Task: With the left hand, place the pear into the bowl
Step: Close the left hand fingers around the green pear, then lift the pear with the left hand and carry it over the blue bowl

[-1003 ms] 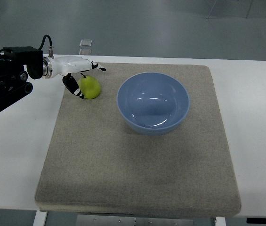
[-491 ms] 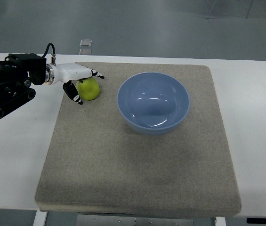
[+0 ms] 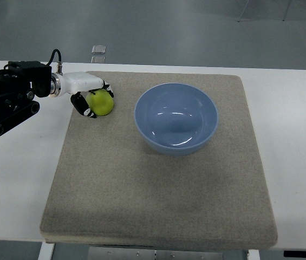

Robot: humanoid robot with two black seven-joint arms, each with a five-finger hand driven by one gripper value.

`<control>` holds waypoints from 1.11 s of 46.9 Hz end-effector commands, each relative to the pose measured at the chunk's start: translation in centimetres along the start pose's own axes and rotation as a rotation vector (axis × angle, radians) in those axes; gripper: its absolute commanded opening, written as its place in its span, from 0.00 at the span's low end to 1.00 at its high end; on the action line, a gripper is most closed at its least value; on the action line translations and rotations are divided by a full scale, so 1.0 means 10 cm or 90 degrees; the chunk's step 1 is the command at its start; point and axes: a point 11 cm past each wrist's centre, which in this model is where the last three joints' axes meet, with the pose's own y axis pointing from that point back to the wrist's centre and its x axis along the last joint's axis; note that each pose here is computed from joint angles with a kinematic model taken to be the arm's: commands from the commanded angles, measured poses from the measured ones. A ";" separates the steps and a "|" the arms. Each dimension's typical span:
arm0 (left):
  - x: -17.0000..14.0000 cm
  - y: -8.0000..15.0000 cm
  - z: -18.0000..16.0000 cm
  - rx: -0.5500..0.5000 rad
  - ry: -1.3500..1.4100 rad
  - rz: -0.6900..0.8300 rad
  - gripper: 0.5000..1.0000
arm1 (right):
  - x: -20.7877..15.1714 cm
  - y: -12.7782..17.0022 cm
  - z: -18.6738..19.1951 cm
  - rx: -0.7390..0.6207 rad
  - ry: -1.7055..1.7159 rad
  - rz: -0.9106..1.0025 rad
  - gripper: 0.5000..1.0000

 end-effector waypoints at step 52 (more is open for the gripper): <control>0.70 0.32 1.55 -0.281 -0.042 0.020 0.00 | 0.00 0.00 0.00 0.000 0.000 0.000 0.85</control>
